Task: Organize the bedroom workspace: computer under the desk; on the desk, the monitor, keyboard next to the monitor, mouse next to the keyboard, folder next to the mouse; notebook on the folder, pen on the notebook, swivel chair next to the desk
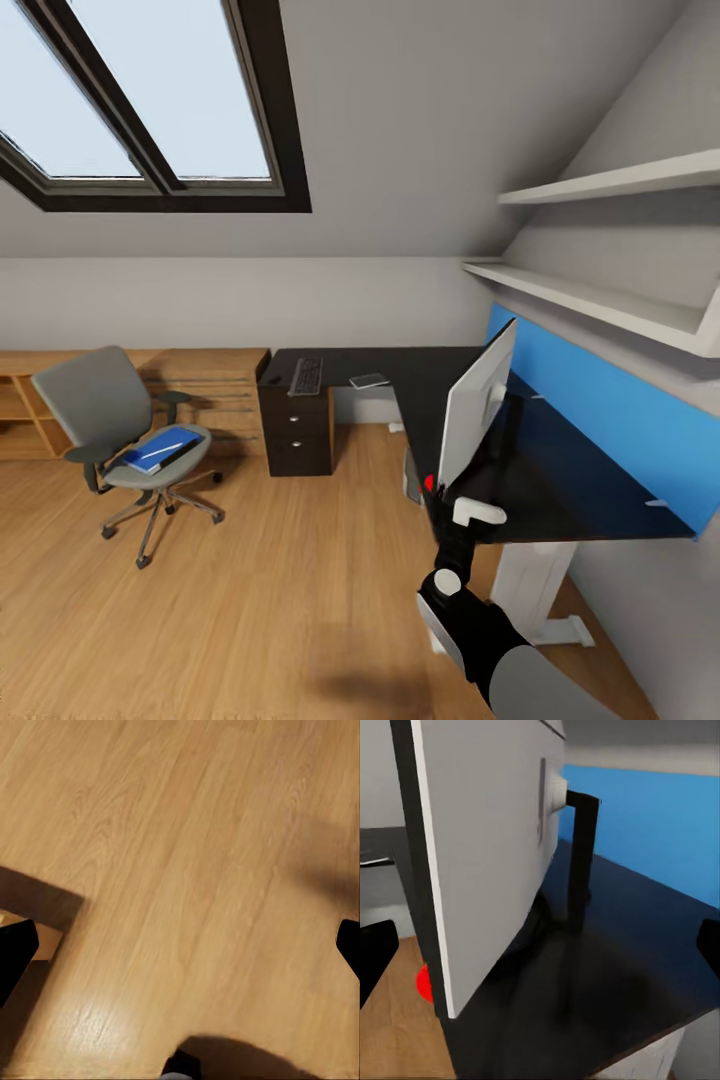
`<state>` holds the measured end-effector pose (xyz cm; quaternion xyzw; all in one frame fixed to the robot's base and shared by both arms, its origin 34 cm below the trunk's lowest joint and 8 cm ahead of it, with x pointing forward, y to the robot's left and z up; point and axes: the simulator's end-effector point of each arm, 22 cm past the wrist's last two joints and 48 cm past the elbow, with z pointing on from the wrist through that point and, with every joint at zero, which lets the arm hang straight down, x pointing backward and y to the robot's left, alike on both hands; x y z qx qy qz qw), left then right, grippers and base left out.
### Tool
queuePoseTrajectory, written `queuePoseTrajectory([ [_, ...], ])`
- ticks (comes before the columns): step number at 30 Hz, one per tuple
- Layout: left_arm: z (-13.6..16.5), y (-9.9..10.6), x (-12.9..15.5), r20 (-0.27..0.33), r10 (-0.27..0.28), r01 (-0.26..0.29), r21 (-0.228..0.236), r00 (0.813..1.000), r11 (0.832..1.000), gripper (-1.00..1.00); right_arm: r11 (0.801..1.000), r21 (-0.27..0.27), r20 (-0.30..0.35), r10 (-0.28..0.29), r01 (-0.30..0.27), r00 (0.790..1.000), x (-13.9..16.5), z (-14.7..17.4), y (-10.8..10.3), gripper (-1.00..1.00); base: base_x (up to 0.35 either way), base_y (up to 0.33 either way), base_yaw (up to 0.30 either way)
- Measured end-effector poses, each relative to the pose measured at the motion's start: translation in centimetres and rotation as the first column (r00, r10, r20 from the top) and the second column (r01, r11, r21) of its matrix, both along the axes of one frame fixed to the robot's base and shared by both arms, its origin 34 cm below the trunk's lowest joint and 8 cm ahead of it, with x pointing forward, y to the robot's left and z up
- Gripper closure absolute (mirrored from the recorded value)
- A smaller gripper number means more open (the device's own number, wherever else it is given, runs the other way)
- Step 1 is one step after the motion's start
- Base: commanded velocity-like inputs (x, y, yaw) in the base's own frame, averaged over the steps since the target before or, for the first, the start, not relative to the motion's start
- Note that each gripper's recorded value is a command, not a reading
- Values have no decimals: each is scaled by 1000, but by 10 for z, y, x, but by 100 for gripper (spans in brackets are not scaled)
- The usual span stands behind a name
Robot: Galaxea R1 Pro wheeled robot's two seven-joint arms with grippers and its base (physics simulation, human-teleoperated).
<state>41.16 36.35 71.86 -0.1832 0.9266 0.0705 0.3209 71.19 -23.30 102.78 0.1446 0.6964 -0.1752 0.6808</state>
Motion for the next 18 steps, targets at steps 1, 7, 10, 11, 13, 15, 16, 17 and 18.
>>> queuePoseTrajectory([
  [1, -1, 0, -1, -3, 0, 0, -1, 1000, 1000, -100, 1000, 0, -1, 5, -5, 1000, 0, 0, 1, -100, -278, -215, 0],
  [7, -2, -1, -2, -6, 0, 0, -2, 1000, 1000, -100, 1000, -1, -2, 27, -27, 1000, 3, -1, 5, -100, -270, -227, 0],
  [10, -2, -1, -2, -6, 0, 0, -1, 1000, 1000, -100, 999, 0, -3, 36, -36, 999, 3, -1, 6, -100, -258, -236, 0],
  [11, -2, -1, -2, -6, 0, 0, -1, 1000, 1000, -100, 999, 0, -3, 40, -40, 999, 4, -1, 7, -100, -204, -239, 0],
  [13, -2, -1, -2, -5, -1, 1, -1, 1000, 1000, -100, 999, -5, -4, 45, -45, 999, 4, -1, 6, -100, -122, -242, 0],
  [15, -2, -1, -3, -5, -1, 1, -1, 1000, 1000, -100, 998, -15, -11, 54, -54, 998, 5, -4, 1, -100, -43, -258, 0],
  [16, -2, -1, -3, -5, -1, 1, -2, 1000, 1000, -100, 998, -19, -16, 62, -62, 998, 5, -6, 1, -100, 166, -255, 0],
  [17, -1, -1, -2, -2, -1, 1, 0, 1000, 1000, -100, 980, -31, -84, 194, -197, 977, 8, -35, 13, -100, 164, -237, 0],
  [18, -1, 0, -2, -1, -1, 1, 0, 1000, 1000, -100, 972, -33, -103, 227, -231, 968, 8, -42, 17, -100, 147, -205, 0],
])
